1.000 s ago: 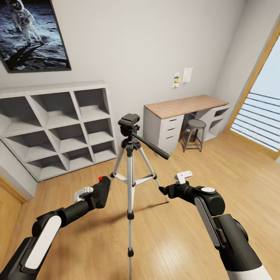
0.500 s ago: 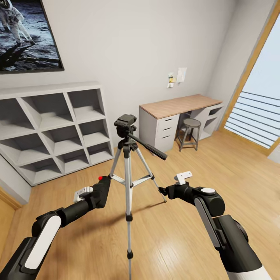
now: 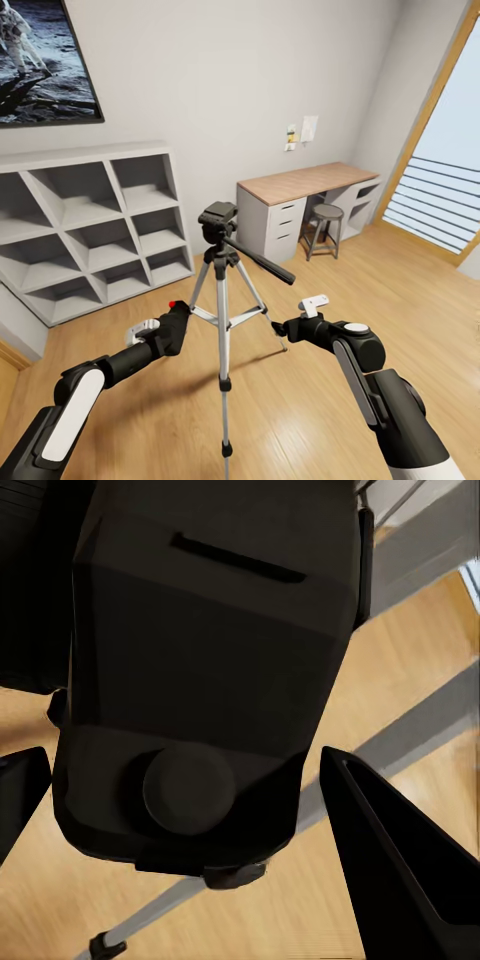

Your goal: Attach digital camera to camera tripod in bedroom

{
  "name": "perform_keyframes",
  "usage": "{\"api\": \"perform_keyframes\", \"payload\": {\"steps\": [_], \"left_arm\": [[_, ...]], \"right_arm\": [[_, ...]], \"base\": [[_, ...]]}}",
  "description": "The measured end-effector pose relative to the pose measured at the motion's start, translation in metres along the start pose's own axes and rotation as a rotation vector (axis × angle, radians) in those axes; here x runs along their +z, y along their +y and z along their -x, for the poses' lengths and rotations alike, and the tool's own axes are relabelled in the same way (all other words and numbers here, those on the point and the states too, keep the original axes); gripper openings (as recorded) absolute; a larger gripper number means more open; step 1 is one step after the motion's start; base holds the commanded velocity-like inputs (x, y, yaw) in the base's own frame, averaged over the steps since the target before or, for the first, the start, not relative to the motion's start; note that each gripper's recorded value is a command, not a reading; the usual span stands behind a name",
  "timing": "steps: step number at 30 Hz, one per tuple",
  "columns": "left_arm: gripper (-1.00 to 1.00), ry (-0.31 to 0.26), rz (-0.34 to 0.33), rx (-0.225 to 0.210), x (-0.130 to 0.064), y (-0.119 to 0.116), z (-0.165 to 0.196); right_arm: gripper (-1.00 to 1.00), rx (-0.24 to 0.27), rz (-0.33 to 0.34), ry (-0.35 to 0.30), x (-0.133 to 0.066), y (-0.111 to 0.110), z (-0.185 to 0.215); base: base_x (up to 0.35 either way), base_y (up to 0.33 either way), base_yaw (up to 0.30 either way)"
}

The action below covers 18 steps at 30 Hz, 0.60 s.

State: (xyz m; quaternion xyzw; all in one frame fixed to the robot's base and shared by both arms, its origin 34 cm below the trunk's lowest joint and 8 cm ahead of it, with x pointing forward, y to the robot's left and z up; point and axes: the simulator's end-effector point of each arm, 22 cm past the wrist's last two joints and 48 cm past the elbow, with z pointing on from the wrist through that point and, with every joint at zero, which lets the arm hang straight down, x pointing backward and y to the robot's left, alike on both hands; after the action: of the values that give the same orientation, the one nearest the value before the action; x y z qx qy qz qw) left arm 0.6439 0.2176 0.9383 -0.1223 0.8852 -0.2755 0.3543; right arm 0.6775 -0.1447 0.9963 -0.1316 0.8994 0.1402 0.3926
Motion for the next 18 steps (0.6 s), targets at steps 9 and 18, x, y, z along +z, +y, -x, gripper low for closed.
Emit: {"api": "perform_keyframes", "payload": {"steps": [9,18], "left_arm": [[-1.0,-0.003,-0.001,0.003,-0.001,0.0,0.002],[-1.0,-0.005,0.02,0.024,-0.006,0.011,0.006]], "right_arm": [[1.0,0.0,-0.002,0.004,0.0,0.0,-0.001],[1.0,0.0,-0.001,0.002,0.0,0.0,0.0]], "base": [[0.005,0.004,-0.122],[0.0,0.0,-0.141]]}}
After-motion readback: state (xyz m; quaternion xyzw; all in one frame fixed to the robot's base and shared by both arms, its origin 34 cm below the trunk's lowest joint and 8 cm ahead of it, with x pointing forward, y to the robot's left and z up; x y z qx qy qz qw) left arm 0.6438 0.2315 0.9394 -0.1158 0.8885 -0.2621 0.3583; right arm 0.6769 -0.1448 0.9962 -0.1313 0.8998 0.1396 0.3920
